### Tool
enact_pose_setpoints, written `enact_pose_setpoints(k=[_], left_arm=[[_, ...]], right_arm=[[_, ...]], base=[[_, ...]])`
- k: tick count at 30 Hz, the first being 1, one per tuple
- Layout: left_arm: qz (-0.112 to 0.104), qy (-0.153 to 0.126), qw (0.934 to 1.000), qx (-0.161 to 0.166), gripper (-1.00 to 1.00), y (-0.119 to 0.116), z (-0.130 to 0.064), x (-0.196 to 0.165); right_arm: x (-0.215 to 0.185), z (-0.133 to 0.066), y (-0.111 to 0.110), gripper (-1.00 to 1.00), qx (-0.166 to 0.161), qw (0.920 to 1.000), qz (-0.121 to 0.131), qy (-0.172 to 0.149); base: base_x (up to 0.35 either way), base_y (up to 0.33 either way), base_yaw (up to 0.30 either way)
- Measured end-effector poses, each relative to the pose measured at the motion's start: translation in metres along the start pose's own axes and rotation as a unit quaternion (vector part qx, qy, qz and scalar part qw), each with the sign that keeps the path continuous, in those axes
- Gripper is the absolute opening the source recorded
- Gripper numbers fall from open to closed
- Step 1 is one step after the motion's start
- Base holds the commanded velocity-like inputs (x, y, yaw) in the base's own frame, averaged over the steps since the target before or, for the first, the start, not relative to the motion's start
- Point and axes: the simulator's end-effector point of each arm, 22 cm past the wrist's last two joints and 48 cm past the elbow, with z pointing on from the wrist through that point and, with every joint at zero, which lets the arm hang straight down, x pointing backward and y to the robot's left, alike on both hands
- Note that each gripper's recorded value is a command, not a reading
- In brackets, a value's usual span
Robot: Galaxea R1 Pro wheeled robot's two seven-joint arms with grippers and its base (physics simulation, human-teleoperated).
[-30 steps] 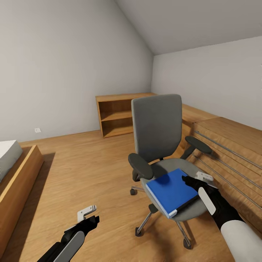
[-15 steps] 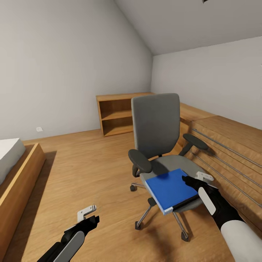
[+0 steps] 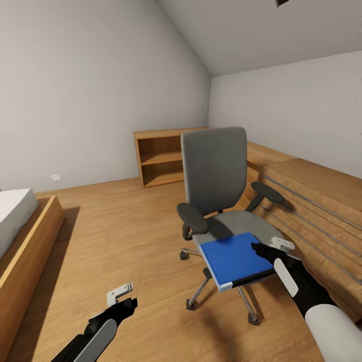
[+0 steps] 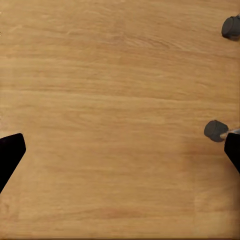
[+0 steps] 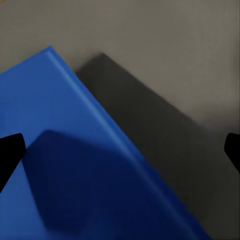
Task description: In the bedroom, organize the workspace by keeping the computer under the desk, ensuring the monitor is on the desk, placing the keyboard on the desk next to the monitor, placing the mouse on the desk next to the keyboard, moving the folder from the swivel chair onto the desk next to the mouse, stacking the notebook on top of the folder with the pen on top of the notebook, and positioning the swivel chair next to the desk.
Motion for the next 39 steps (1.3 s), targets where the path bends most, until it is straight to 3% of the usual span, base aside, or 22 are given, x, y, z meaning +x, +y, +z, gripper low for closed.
enact_pose_setpoints(k=[8,14,39], left_arm=[[0.000,0.000,1.0000,0.000,1.00,0.000,0.000,0.000],[0.000,0.000,1.0000,0.000,1.00,-0.003,-0.009,-0.009],[0.000,0.001,1.0000,-0.001,1.00,-0.014,-0.046,-0.046]], right_arm=[[-0.001,0.000,0.000,1.00,0.000,1.0000,-0.001,0.000],[0.000,-0.003,-0.003,1.00,0.006,0.9999,0.000,0.013],[-0.047,-0.026,0.010,1.00,0.006,0.9999,0.000,0.013]], base=[[-0.021,0.000,0.000],[-0.002,0.000,0.000],[0.000,0.000,0.000]])
